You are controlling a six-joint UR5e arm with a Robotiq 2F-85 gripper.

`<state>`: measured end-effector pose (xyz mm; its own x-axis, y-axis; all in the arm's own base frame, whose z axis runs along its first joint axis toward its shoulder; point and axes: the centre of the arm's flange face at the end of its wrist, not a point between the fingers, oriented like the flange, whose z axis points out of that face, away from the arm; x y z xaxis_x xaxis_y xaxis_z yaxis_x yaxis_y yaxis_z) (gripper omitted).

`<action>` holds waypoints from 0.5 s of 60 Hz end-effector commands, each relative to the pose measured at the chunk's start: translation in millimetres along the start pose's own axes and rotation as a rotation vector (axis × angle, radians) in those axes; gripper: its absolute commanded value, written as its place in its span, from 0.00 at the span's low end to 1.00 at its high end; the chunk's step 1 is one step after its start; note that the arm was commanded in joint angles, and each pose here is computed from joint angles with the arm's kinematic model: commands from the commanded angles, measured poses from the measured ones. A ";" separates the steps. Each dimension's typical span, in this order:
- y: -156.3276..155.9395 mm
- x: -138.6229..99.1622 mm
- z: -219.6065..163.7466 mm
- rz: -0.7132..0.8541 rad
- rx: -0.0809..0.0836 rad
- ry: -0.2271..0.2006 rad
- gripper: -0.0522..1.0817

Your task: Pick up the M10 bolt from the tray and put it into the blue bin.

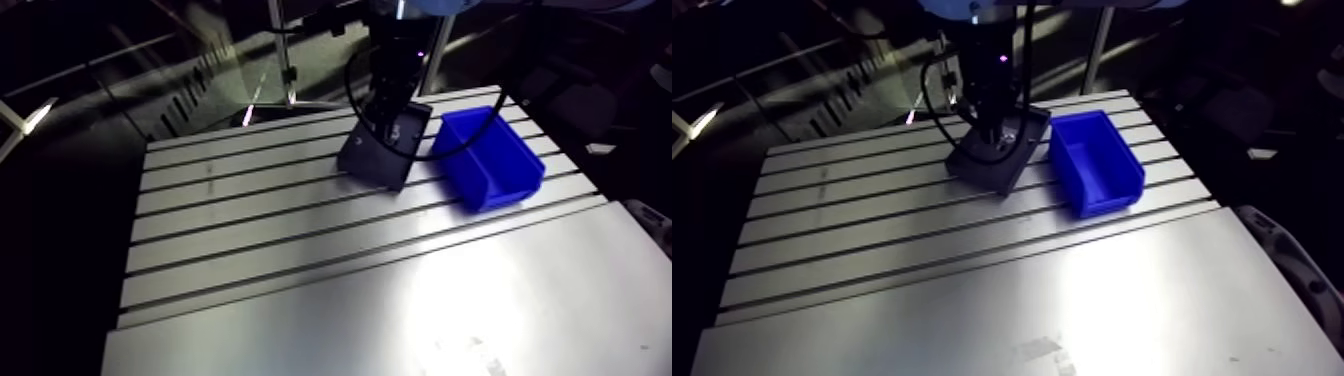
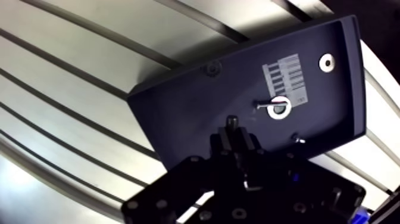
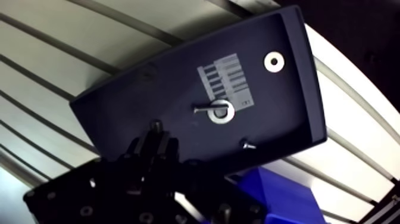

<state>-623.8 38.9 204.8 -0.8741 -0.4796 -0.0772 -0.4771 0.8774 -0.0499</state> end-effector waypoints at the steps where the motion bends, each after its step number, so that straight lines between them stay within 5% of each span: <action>1: -6.6 -6.1 -34.2 -0.014 -0.008 0.014 0.94; 16: -23.7 -21.3 -87.8 -0.070 -0.025 0.029 0.99; 30: -36.4 -41.5 -129.7 -0.237 0.000 0.005 1.00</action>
<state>-600.8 29.7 294.9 -0.8285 -0.5574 -0.0545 -0.5558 0.8302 -0.0422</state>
